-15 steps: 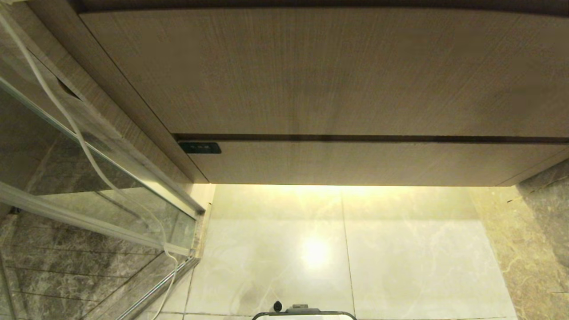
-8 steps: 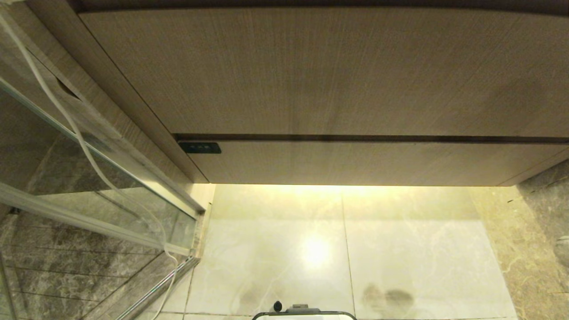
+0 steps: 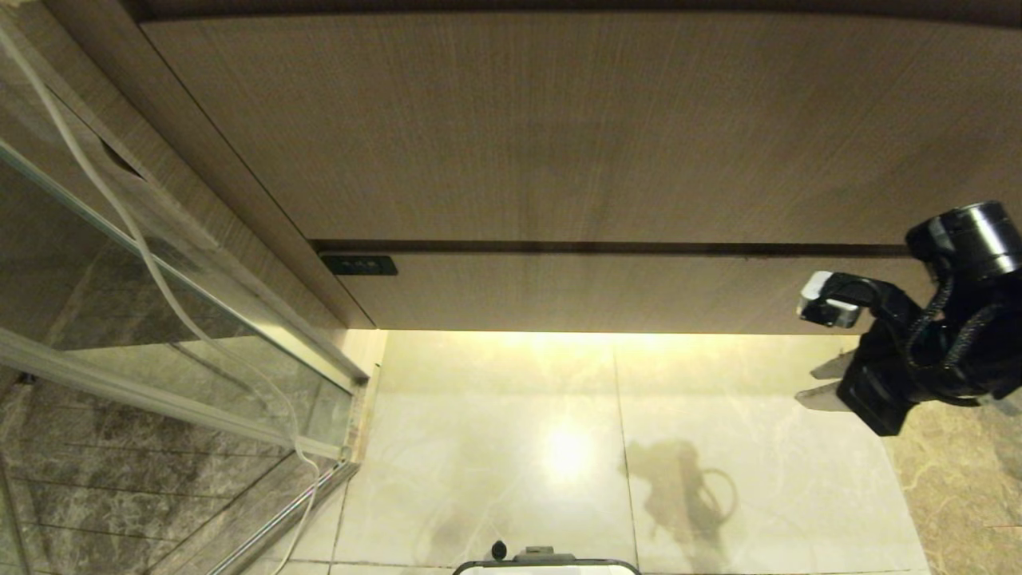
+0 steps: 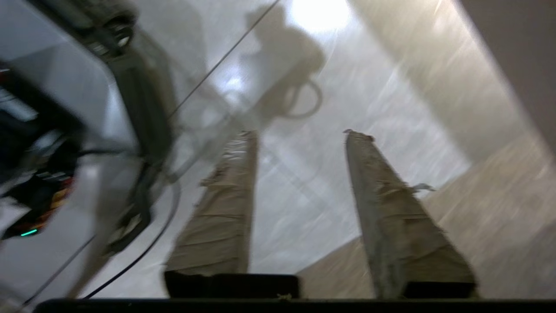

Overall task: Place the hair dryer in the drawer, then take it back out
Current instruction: Pull open the drawer

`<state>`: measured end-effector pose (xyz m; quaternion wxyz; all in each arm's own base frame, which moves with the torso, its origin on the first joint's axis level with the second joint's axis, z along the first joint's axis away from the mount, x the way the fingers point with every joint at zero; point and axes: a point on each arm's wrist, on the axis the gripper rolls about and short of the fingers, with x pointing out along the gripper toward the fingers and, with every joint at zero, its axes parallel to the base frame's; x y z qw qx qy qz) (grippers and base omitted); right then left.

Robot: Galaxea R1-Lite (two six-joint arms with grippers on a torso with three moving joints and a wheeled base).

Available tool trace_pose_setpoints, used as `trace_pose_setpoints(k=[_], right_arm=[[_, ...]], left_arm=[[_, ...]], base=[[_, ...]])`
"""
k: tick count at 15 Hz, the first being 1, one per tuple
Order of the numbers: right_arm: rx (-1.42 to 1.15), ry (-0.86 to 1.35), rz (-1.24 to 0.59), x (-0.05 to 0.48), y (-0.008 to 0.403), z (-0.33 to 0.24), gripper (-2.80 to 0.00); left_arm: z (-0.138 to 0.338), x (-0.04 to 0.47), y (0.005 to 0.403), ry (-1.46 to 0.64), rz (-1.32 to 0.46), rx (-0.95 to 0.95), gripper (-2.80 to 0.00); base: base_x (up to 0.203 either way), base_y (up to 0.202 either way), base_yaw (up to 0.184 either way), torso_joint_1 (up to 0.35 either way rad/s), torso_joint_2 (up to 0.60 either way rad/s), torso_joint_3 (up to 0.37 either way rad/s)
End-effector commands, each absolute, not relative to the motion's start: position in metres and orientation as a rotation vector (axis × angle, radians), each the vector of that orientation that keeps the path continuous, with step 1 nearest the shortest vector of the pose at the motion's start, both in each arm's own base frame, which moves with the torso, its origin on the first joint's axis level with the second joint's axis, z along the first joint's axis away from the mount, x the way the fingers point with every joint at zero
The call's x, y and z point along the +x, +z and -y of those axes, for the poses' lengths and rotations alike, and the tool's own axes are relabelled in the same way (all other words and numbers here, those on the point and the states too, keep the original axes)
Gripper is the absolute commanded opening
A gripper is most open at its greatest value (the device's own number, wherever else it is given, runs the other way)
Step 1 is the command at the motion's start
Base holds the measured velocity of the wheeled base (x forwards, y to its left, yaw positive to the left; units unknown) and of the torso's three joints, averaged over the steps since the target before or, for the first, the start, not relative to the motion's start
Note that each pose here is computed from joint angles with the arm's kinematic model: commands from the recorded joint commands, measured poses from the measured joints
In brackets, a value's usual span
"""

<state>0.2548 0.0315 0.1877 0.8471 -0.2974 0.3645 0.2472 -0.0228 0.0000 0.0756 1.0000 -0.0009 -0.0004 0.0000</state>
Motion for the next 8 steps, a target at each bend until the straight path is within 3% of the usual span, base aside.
trace_pose_setpoints(k=[1, 4, 8], right_arm=[[-0.753, 0.574, -0.682, 0.292, 0.151, -0.042, 0.00], [-1.004, 0.556, -0.439, 0.311, 0.132, -0.035, 0.00], [-1.110, 0.657, -0.249, 0.317, 0.118, -0.017, 0.00]], left_arm=[[0.000, -0.023, 0.076, 0.000, 0.001, -0.002, -2.80], [0.000, -0.023, 0.076, 0.000, 0.002, -0.002, -2.80], [0.000, -0.023, 0.076, 0.000, 0.002, -0.002, -2.80]], base=[[0.000, 0.000, 0.000, 0.000, 0.00, 0.000], [0.000, 0.000, 0.000, 0.000, 0.00, 0.000], [0.000, 0.000, 0.000, 0.000, 0.00, 0.000]])
